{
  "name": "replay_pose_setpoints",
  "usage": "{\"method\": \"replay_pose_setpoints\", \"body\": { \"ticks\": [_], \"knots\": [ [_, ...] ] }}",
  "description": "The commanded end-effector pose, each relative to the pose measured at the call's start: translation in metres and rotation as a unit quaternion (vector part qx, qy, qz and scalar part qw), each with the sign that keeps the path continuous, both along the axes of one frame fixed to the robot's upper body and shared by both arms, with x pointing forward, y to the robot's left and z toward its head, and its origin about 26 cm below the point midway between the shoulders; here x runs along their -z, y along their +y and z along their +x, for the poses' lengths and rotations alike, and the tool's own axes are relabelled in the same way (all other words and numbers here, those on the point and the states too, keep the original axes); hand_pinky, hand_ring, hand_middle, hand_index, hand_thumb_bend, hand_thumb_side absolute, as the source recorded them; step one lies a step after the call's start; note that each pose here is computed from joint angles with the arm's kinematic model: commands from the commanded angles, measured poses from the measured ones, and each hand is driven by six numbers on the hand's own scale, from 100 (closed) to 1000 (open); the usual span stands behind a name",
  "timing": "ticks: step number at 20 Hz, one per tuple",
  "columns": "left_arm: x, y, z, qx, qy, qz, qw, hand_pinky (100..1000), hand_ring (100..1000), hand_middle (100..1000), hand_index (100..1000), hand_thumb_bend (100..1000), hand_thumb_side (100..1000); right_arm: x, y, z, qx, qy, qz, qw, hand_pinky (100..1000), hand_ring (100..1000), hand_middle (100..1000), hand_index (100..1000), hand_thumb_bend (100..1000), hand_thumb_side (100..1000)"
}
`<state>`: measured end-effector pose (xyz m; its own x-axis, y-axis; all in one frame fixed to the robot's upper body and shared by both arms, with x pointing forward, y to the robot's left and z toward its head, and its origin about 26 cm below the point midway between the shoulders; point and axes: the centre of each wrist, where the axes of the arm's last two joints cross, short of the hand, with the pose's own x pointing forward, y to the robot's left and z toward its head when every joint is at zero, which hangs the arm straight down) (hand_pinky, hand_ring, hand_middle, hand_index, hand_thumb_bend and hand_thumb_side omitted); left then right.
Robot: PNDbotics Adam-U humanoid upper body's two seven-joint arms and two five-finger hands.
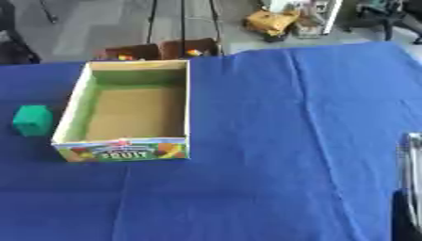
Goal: Pick up objects on the table and place them in the box.
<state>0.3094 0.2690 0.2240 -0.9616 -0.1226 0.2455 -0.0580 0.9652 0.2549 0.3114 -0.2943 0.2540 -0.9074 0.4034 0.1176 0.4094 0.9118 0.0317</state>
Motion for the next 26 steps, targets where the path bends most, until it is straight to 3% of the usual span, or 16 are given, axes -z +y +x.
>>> {"method": "replay_pose_setpoints", "body": {
  "ticks": [1, 7, 10, 13, 17, 23, 26],
  "knots": [
    [-0.01, 0.006, -0.004, -0.011, -0.019, 0.016, 1.0, 733, 801, 856, 1000, 100, 987, -0.01, -0.003, -0.005, 0.002, -0.016, -0.01, 1.0, 704, 750, 565, 758, 100, 794],
    [-0.03, 0.027, -0.007, -0.07, -0.04, 0.086, 0.993, 746, 814, 866, 1000, 100, 941, -0.008, -0.003, -0.005, 0.001, -0.012, -0.012, 1.0, 704, 750, 566, 758, 100, 790],
    [-0.053, 0.046, -0.013, -0.13, -0.044, 0.162, 0.977, 752, 824, 874, 1000, 100, 897, -0.007, -0.002, -0.005, 0.0, -0.007, -0.016, 1.0, 704, 750, 566, 758, 100, 789],
    [-0.067, 0.059, -0.017, -0.179, -0.01, 0.242, 0.954, 751, 825, 873, 1000, 100, 884, -0.006, -0.002, -0.005, -0.001, -0.003, -0.02, 1.0, 704, 751, 566, 758, 100, 789],
    [-0.081, 0.08, -0.01, -0.233, 0.043, 0.37, 0.898, 788, 853, 892, 1000, 100, 831, -0.006, -0.002, -0.005, -0.004, -0.002, -0.026, 1.0, 704, 750, 565, 758, 100, 802],
    [-0.097, 0.111, 0.007, -0.291, 0.108, 0.544, 0.78, 856, 902, 933, 1000, 111, 891, -0.008, -0.001, -0.005, -0.009, -0.002, -0.035, 0.999, 704, 750, 564, 758, 100, 816],
    [-0.101, 0.124, 0.013, -0.297, 0.145, 0.594, 0.733, 877, 919, 947, 1000, 177, 930, -0.008, 0.0, -0.005, -0.011, -0.002, -0.038, 0.999, 704, 750, 563, 758, 100, 821]
  ]
}}
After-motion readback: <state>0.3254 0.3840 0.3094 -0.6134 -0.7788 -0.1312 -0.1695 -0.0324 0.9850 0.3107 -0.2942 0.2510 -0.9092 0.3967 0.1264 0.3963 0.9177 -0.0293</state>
